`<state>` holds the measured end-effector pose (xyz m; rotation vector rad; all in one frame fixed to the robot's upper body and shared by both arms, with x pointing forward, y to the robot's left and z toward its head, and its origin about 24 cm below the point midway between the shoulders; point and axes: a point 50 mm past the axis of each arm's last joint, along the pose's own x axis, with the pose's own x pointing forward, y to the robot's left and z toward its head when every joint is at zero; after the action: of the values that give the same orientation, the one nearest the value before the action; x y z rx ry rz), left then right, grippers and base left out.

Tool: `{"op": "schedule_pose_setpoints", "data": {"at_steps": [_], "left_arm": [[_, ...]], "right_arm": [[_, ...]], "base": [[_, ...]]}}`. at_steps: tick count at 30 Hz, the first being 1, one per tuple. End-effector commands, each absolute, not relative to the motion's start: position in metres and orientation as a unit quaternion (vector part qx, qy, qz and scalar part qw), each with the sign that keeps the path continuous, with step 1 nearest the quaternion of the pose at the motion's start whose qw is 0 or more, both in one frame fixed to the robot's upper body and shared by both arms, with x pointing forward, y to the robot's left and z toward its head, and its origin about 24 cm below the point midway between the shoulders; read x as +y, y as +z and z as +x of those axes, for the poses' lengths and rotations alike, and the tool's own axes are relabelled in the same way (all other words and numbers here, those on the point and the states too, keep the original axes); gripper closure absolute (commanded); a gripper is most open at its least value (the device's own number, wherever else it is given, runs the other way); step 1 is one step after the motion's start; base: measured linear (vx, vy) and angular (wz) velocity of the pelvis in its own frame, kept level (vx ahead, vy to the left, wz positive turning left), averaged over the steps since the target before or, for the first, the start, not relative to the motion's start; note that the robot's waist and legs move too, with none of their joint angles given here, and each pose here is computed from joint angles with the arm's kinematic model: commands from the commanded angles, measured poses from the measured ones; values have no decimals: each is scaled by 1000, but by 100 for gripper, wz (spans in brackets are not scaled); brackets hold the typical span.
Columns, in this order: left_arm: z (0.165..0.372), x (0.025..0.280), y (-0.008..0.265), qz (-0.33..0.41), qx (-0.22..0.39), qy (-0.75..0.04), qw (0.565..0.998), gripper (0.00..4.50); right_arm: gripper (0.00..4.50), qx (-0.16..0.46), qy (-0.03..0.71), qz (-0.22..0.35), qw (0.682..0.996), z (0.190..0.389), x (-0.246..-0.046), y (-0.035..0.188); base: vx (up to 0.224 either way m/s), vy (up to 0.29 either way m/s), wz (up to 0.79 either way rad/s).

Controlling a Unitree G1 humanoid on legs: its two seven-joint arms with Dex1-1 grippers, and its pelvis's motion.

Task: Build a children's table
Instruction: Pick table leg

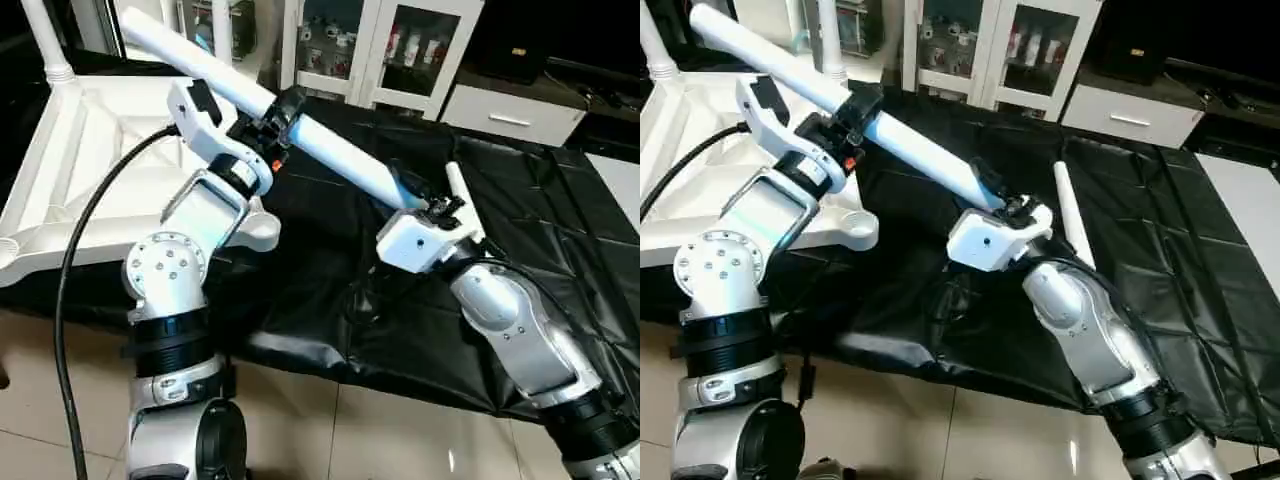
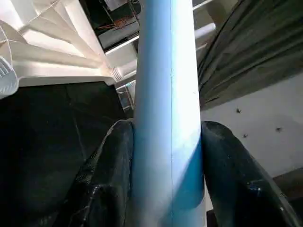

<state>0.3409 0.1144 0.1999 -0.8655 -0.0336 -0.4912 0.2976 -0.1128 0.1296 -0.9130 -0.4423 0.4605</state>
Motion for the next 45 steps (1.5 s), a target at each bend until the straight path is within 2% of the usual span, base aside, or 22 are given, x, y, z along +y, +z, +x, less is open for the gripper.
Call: {"op": "schedule_pose_setpoints", "data": {"at_steps": [1, 5, 7, 8, 9, 10, 11, 12, 13, 14, 17, 19, 21, 23, 26, 31, 33, 34, 35, 39, 45], "left_arm": [[345, 119, 204, -404, -25, -216, 889, 259], [346, 120, 205, -400, -28, -220, 889, 264], [347, 123, 206, -389, -33, -217, 895, 265], [348, 124, 206, -385, -35, -214, 897, 269], [348, 124, 206, -385, -35, -214, 897, 269], [349, 126, 206, -379, -37, -211, 900, 277], [349, 126, 206, -379, -37, -211, 900, 277], [350, 127, 206, -374, -38, -210, 903, 279], [350, 127, 206, -374, -38, -210, 903, 280], [351, 126, 207, -360, -39, -218, 906, 280], [351, 123, 209, -319, -37, -253, 912, 280], [348, 119, 212, -297, -33, -294, 908, 280], [341, 114, 217, -276, -25, -357, 892, 280], [341, 114, 217, -276, -25, -358, 892, 280], [332, 111, 226, -216, -11, -454, 864, 280], [326, 106, 237, -191, -1, -527, 828, 280], [326, 106, 237, -191, -1, -527, 828, 280], [321, 100, 245, -179, 4, -568, 803, 280], [321, 100, 245, -179, 4, -568, 803, 280], [314, 95, 247, -154, 14, -621, 768, 280], [307, 90, 243, -148, 28, -651, 744, 280]], "right_arm": [[184, -219, 202, -416, 859, 300, -122, 139], [156, -214, 220, -388, 869, 298, -121, 139], [150, -203, 278, -328, 879, 290, -115, 136], [120, -202, 301, -308, 880, 287, -113, 135], [120, -202, 301, -308, 880, 287, -113, 135], [111, -193, 326, -269, 885, 283, -111, 136], [111, -193, 326, -269, 885, 283, -111, 136], [102, -184, 345, -240, 889, 280, -109, 136], [77, -184, 345, -240, 889, 280, -109, 136], [71, -166, 369, -194, 894, 279, -106, 138], [50, -155, 404, -163, 887, 280, -105, 143], [36, -149, 406, -146, 890, 283, -110, 147], [17, -108, 421, -82, 897, 289, -123, 152], [2, -107, 421, -81, 897, 289, -123, 152], [0, -41, 452, -9, 891, 296, -150, 163], [0, 13, 506, 3, 862, 296, -166, 165], [0, 13, 506, 3, 862, 296, -166, 165], [0, 70, 556, -1, 828, 288, -173, 158], [0, 70, 556, -1, 828, 288, -173, 158], [0, 160, 615, 0, 772, 271, -178, 143], [0, 163, 622, 12, 766, 272, -169, 139]], "base": [[0, 0, 0], [0, 0, 0], [0, 0, 0], [0, 0, 0], [0, 0, 0], [0, 0, 0], [0, 0, 0], [0, 0, 0], [0, 0, 0], [0, 0, 0], [0, 0, 0], [0, 0, 0], [0, 0, 0], [0, 0, 0], [0, 0, 0], [0, 0, 0], [0, 0, 0], [0, 0, 0], [0, 0, 0], [0, 0, 0], [0, 0, 0]]}}
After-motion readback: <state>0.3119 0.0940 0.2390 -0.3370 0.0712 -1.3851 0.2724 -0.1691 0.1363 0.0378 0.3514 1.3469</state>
